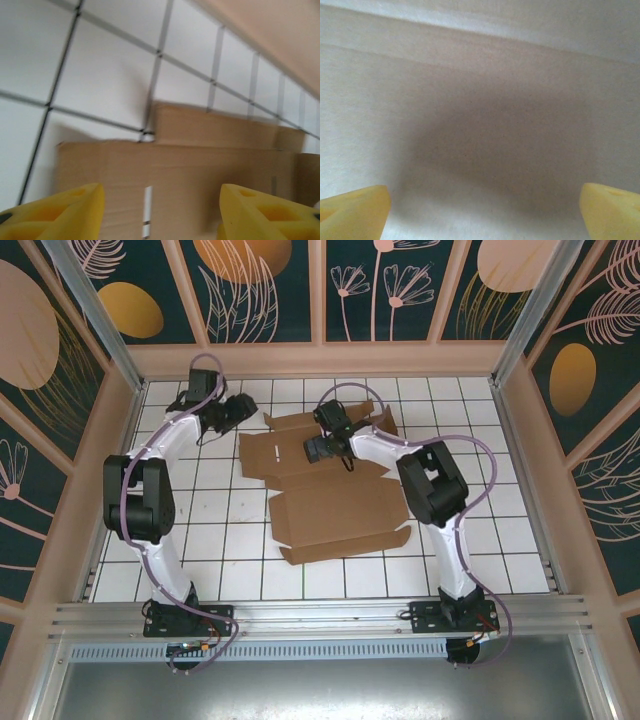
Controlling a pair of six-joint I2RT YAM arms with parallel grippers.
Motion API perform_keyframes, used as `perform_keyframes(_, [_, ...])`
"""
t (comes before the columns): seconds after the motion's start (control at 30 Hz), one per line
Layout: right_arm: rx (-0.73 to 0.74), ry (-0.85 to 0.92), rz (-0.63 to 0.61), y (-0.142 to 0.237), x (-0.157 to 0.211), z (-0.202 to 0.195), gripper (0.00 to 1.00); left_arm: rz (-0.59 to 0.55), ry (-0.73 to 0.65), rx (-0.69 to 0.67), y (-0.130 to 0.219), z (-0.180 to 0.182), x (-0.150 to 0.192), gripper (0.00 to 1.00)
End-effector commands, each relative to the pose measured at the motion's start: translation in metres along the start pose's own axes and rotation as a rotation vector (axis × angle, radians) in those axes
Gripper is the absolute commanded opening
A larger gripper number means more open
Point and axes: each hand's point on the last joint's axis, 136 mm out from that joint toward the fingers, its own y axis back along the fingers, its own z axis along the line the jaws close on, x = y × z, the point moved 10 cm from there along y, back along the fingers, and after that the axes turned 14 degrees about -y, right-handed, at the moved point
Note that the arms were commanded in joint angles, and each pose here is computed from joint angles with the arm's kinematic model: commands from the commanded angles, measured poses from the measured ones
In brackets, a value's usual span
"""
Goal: Fold the paper box
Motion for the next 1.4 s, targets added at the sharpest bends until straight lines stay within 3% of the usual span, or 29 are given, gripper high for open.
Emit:
perform_keyframes(0.0, [0.028,-0.015,0.077,-0.018,0.005,-0.006,0.96,-0.005,0.025,-0.031,0.001,0.017,0.005,0.63])
perform_keyframes(0.17, [0.049,-0.028,0.166,-0.034,0.027,-0.014,0.92,0.055,0.060,-0.043,-0.010,0.037,0.024,0.68])
perform_keyframes(0.33, [0.040,-0.043,0.191,-0.038,0.041,-0.017,0.89,0.116,0.084,0.084,-0.025,0.045,0.039,0.70])
perform_keyframes(0.83, [0.005,-0.062,0.197,-0.041,0.042,-0.016,0.79,0.238,0.167,0.337,-0.068,0.053,0.076,0.56])
perform_keyframes(1.07, [0.002,-0.069,0.201,-0.044,0.045,-0.017,0.76,0.220,0.110,0.431,-0.062,0.025,0.069,0.38])
perform_keyframes(1.17, [0.012,-0.070,0.199,-0.044,0.046,-0.018,0.74,0.219,0.071,0.374,-0.056,0.018,0.065,0.28])
perform_keyframes(1.37, [0.031,-0.081,0.193,-0.044,0.049,-0.020,0.72,0.244,-0.104,0.044,-0.045,-0.011,0.052,0.17])
